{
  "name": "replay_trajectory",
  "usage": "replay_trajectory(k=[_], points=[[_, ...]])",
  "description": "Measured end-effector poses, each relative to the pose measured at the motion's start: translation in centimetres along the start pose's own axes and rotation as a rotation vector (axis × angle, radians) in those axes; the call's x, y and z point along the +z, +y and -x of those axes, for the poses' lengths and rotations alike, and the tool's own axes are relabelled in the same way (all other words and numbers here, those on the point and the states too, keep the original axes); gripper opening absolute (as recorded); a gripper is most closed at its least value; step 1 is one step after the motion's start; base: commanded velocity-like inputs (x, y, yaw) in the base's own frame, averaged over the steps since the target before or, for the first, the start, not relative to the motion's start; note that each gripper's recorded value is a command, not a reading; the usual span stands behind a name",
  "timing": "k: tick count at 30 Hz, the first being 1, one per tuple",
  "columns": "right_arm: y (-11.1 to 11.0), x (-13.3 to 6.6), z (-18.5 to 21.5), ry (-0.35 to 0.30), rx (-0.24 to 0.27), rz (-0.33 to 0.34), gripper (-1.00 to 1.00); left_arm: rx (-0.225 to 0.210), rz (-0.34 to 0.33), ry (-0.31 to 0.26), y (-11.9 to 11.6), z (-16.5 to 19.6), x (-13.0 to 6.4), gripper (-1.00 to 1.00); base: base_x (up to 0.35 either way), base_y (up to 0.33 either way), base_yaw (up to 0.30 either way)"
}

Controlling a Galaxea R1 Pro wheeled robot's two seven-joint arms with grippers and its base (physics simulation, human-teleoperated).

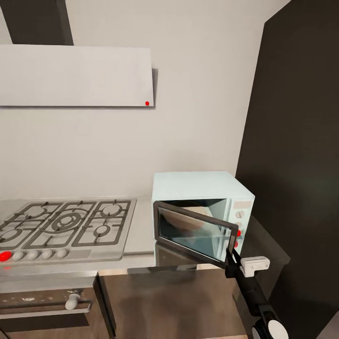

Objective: In the kitchen, take the popcorn bag from the countertop, put it into the microwave, and heat it until the popcorn is cooked so the cooked popcorn ends up inside the bag.

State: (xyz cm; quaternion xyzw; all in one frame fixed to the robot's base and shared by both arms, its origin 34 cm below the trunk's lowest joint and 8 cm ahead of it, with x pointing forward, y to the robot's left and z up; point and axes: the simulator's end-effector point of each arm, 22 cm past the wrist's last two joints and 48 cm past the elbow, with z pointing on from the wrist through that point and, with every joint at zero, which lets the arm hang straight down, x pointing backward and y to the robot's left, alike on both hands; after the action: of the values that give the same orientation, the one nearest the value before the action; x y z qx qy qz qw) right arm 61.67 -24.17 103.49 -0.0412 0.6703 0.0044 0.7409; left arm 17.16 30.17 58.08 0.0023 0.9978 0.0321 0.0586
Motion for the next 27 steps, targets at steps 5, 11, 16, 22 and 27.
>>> replay_trajectory(k=[5, 11, 16, 22, 27], points=[[0.0, 0.0, 0.0, 0.002, 0.0, 0.001, -1.0, 0.001, 0.0, 0.0, 0.0, 0.0, 0.0, 1.0, 0.0, 0.0, 0.0], [-2.9, -0.1, -0.2, 0.006, -0.017, -0.066, 1.0, 0.001, 0.0, 0.0, 0.0, 0.0, 0.0, 1.0, 0.0, 0.0, 0.0], [-3.6, -0.2, -0.2, 0.006, -0.011, -0.083, 1.0, 0.0, 0.0, 0.0, 0.0, 0.0, 0.0, 1.0, 0.0, 0.0, 0.0], [-3.7, -0.2, -0.2, 0.006, -0.011, -0.084, 1.0, 0.001, 0.0, 0.0, 0.0, 0.0, 0.0, 1.0, -0.003, -0.002, 0.0], [-3.7, -0.2, -0.2, 0.006, -0.012, -0.084, 1.0, 0.0, 0.0, 0.001, 0.0, 0.0, 0.0, 1.0, -0.127, -0.176, 0.0]])
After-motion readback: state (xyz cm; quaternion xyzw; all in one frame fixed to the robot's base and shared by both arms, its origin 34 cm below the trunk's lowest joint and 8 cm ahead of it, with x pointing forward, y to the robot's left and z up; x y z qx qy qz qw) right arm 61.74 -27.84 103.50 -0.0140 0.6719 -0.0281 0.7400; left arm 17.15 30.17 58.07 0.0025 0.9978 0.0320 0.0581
